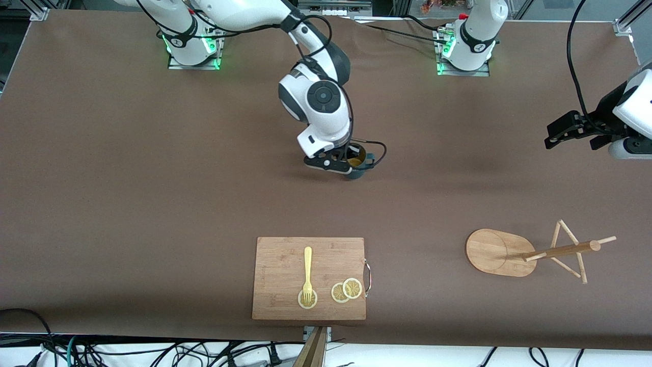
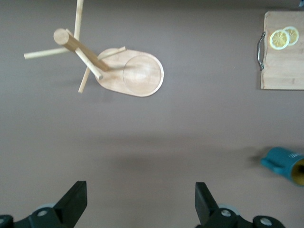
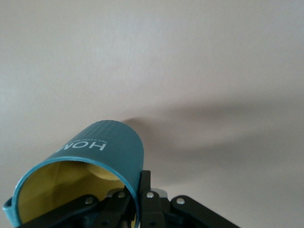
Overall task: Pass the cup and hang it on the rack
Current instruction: 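Carry the teal mug with the right gripper to the table middle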
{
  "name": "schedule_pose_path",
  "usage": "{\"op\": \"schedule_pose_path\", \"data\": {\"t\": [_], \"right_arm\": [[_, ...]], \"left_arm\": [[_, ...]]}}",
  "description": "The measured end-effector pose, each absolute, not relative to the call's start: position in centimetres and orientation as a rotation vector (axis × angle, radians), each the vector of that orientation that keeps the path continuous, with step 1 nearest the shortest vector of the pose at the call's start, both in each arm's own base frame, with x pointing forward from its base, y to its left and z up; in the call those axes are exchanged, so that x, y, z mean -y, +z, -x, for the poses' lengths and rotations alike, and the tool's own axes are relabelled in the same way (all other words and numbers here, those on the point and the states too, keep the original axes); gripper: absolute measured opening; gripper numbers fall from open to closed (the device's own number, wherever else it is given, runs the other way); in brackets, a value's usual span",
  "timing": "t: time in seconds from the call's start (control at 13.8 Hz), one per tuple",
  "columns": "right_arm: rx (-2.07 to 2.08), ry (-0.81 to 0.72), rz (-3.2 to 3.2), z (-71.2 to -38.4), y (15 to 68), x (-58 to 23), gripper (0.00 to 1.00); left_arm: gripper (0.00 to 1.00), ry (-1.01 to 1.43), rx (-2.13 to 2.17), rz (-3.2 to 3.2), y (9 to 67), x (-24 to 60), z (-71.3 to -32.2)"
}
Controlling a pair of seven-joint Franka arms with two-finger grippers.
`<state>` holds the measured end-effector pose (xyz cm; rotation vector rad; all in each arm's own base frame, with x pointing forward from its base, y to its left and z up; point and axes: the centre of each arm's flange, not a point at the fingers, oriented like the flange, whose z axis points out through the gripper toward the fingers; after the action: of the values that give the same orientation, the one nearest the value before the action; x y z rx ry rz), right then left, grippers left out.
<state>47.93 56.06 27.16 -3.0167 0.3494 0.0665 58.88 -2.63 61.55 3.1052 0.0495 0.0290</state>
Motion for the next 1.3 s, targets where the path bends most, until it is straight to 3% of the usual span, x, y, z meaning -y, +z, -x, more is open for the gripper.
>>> {"op": "schedule_pose_path", "data": {"t": [0.51, 0.65, 0.94, 1.23, 1.3], "right_arm": [[-0.395, 0.109, 3.049, -44.4, 23.7, -58.6, 0.05], [-0.411, 0.112, 3.052, -44.0, 23.4, -58.9, 0.2], [-0.424, 0.073, 3.028, -45.2, 26.8, -58.9, 0.6], [-0.483, 0.049, 3.083, -48.7, 36.1, -54.1, 1.0], [-0.492, 0.047, 3.096, -49.4, 38.9, -52.4, 1.0]], "left_arm": [[1.0, -0.079, -0.049, -3.103, 56.2, 2.8, -60.0], [1.0, -0.11, -0.052, -3.103, 55.0, 2.7, -60.2], [1.0, -0.251, -0.056, -3.099, 50.5, 2.6, -59.7], [1.0, -0.325, 0.093, -3.084, 46.3, 2.5, -59.0], [1.0, -0.314, 0.166, -3.076, 45.5, 2.3, -59.0]]}}
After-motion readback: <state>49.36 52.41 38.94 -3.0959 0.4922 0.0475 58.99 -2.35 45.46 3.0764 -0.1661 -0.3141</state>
